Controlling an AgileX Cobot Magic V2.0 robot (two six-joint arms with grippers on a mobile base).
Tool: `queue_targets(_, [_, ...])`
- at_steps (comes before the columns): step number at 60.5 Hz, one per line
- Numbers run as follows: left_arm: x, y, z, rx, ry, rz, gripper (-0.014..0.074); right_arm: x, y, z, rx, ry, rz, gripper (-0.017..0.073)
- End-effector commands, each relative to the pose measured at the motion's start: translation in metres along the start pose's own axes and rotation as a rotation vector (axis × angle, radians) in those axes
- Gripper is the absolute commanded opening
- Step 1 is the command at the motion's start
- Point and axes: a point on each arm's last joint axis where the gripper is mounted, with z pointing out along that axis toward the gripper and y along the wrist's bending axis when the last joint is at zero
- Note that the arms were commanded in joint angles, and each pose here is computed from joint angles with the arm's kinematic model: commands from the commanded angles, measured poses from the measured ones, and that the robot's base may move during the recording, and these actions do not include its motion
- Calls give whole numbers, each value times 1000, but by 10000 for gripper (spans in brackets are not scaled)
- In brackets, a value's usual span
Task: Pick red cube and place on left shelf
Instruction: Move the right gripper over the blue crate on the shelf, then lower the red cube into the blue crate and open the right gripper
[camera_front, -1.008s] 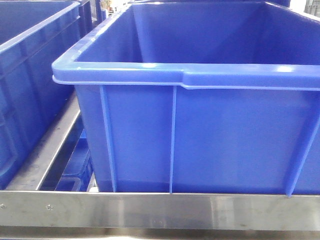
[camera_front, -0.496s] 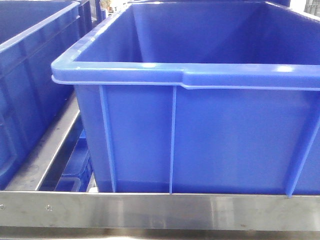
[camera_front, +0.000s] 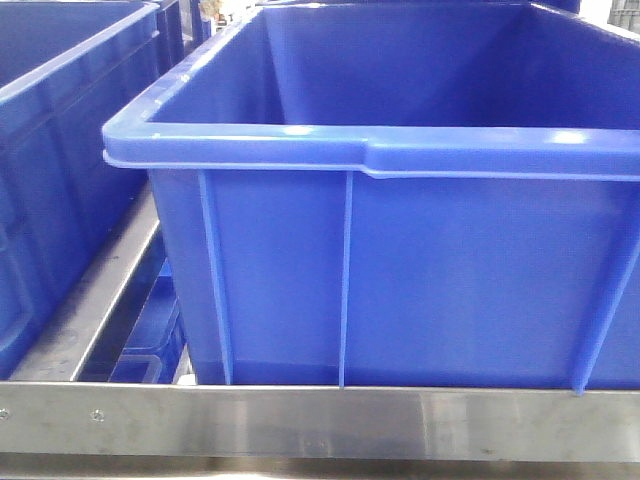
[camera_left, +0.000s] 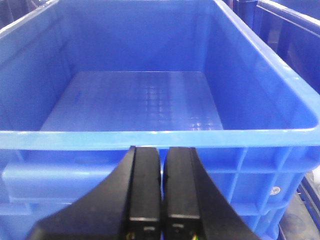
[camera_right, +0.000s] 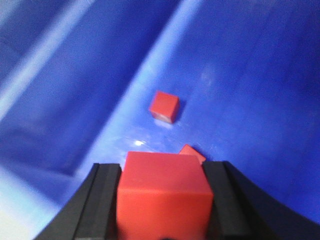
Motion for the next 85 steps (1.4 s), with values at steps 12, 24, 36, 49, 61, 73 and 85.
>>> queue_targets(12, [-1,0,0,7,-79,-5,101,-34,-5,82,71,96,-53,223])
queue_targets(24, [-1,0,0,7,-79,-5,101,-34,-27,127,124,172,-18,223])
queue_targets(36, [-1,0,0,7,-79,-5,101,-27,-47,159,157,206,15,223])
queue_targets(49, [-1,0,0,7,-79,-5,101,-17,-51,182,160,246,16,223])
queue_targets(61, [-1,0,0,7,-79,-5,101,-11,-54,192,166,283,18,232])
queue_targets(73, [-1,0,0,7,-79,-5,101,-8,-54,195,168,303,19,370])
queue_targets(85, [-1,0,0,7,-79,-5,101,-8,-54,194,169,309,20,546])
